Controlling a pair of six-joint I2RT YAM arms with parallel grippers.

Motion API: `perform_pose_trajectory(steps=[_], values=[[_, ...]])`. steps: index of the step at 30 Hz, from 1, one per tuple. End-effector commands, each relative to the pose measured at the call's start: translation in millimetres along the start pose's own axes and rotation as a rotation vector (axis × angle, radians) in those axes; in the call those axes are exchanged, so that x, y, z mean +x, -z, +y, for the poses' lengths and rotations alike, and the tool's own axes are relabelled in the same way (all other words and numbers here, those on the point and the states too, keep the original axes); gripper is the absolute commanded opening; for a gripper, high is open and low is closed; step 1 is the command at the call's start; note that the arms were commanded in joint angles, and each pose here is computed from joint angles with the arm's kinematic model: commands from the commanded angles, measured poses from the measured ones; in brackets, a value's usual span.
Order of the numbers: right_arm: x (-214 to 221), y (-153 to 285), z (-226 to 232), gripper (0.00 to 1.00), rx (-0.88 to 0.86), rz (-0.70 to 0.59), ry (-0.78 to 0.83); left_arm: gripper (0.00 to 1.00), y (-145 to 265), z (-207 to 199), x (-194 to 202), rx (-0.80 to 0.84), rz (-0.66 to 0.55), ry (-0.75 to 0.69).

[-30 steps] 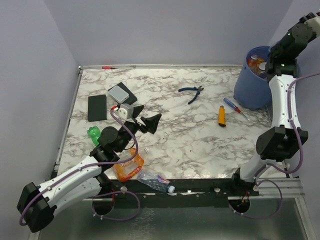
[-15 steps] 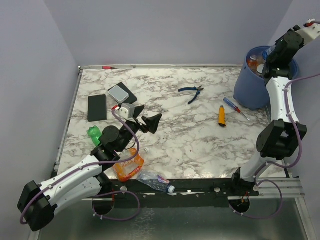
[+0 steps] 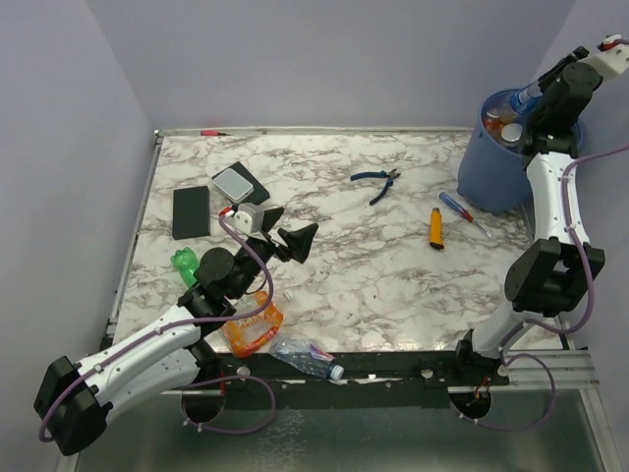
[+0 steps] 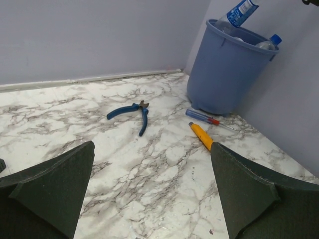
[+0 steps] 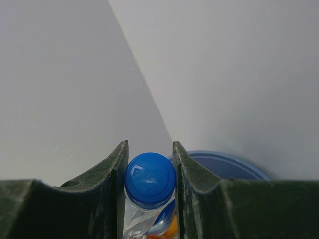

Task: Put the plastic bottles in the bin
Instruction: Place the plastic bottle in the trash bin.

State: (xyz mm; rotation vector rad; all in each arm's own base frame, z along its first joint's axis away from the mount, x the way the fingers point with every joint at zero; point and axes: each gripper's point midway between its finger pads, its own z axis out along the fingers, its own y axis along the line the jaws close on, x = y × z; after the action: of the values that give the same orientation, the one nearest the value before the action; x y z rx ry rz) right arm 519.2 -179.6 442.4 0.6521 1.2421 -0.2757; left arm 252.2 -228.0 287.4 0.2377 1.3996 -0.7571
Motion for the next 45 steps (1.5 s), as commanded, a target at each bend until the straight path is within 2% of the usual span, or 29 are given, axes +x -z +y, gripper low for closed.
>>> perform_pose_trajectory(steps=[1,7,12,22,34,35,37,39,41,45], values=[[-58.5,10.8,-9.5,0.0,0.061,-0.144,0.016,0.99,0.2,-9.2,-20.5,0.029,-0.046,0.019],[-64.7,1.5,-36.6,0.0,0.147,-0.16,0.112,0.99,0.9,-9.9,-21.6,0.032,-0.049,0.025],[-46.8,-15.4,-63.6,0.0,0.18,-0.103,0.163,0.99,-0.3,-9.2,-18.7,0.03,-0.04,0.024],[63.9,-18.4,-67.1,0.0,0.062,0.135,0.148,0.99,-5.6,-11.1,-4.3,0.044,0.004,0.015],[141.7,0.2,-69.2,0.01,-0.011,0.34,0.139,0.99,-6.2,-13.1,-2.5,0.055,0.012,0.018],[147.5,1.4,-69.7,0.03,-0.013,0.359,0.143,0.99,-6.1,-13.1,-2.6,0.055,0.011,0.019],[155.5,3.5,-70.7,0.16,-0.016,0.392,0.151,0.99,-6.2,-13.1,-2.7,0.055,0.011,0.019],[155.9,4.8,-71.7,0.4,-0.011,0.403,0.155,0.99,-6.0,-13.4,-3.2,0.057,0.01,0.019],[148.7,4.5,-71.5,0.58,-0.001,0.396,0.152,0.99,-5.8,-14.2,-4.0,0.06,0.008,0.021],[119.2,3.1,-73.3,0.73,0.047,0.353,0.146,0.99,-5.4,-15.6,-5.0,0.066,0.007,0.023]])
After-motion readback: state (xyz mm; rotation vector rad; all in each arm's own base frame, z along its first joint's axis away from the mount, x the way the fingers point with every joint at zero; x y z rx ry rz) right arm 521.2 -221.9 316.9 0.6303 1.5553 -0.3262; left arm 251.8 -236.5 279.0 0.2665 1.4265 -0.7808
